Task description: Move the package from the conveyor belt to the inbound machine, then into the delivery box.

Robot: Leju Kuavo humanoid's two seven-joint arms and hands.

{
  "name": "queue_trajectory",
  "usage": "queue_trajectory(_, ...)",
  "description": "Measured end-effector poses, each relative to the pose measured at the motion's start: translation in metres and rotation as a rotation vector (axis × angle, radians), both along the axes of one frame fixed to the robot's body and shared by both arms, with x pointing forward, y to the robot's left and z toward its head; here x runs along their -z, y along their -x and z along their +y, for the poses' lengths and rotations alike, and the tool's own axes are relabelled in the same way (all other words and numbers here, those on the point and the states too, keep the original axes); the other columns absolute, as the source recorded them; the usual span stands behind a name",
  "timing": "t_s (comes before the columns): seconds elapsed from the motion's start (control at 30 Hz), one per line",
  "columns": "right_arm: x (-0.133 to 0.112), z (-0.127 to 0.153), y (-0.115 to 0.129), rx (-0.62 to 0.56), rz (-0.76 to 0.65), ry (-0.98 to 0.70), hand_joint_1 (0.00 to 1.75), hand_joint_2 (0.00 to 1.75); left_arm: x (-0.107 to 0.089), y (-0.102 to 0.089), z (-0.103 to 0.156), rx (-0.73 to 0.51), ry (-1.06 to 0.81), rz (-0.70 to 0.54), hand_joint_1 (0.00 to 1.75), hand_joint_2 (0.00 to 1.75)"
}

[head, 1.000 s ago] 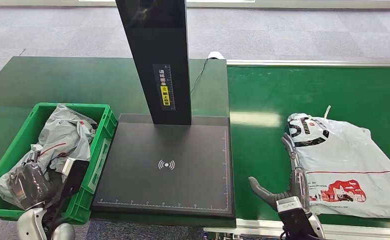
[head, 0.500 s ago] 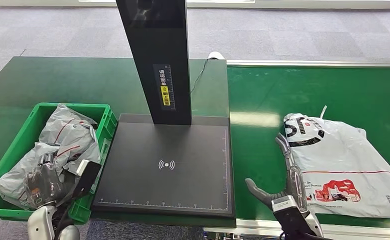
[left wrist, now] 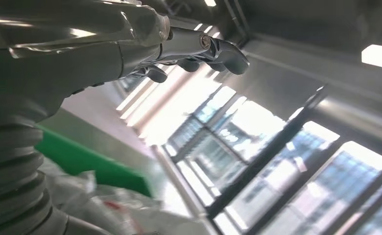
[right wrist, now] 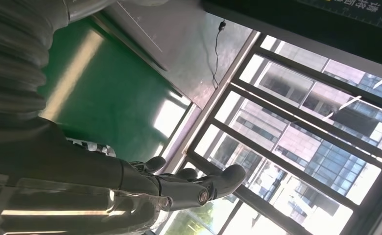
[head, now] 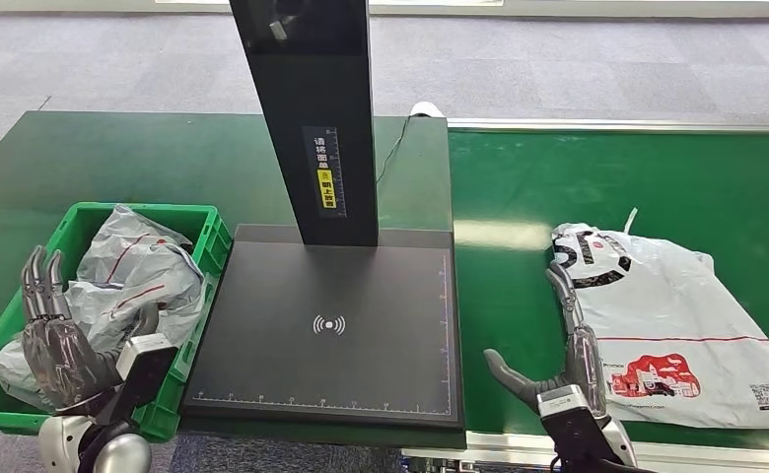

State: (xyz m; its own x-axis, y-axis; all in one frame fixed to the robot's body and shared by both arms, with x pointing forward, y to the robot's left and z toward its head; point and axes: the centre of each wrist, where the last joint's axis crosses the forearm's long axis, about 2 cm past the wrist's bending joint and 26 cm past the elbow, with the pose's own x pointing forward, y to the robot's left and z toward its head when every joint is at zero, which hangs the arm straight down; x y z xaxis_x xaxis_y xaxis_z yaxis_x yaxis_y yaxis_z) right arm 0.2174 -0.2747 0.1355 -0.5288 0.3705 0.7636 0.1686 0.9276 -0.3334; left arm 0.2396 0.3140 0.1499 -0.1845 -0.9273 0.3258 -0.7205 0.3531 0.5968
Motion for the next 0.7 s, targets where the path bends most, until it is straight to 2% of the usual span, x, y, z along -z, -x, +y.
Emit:
queue_trajectory(0.13, -0.001, 0.000, -0.002, -0.001, -0.009, -0.009, 0.00, 1.75, -0.012, 0.004, -0.005, 0.077, 0.014, -0.177, 0.00, 1.75)
queue_trajectory(0.33, -0.001, 0.000, -0.004, -0.002, -0.010, -0.015, 0.00, 1.75, -0.021, 0.009, -0.009, 0.050, 0.074, -0.258, 0.00, 1.75)
queue_trajectory(0.5, 0.000, 0.001, -0.006, -0.008, -0.002, -0.031, 0.00, 1.75, -0.041, 0.013, -0.012, 0.067, 0.149, -0.374, 0.00, 1.75)
queue_trajectory(0.63, 0.003, 0.003, -0.008, -0.040, 0.046, -0.048, 0.00, 1.75, -0.058, 0.014, -0.022, 0.148, 0.304, -0.489, 0.00, 1.75)
queue_trajectory(0.7, 0.005, 0.006, -0.009, -0.085, 0.103, -0.063, 0.00, 1.75, -0.059, 0.013, -0.030, 0.257, 0.461, -0.509, 0.00, 1.75)
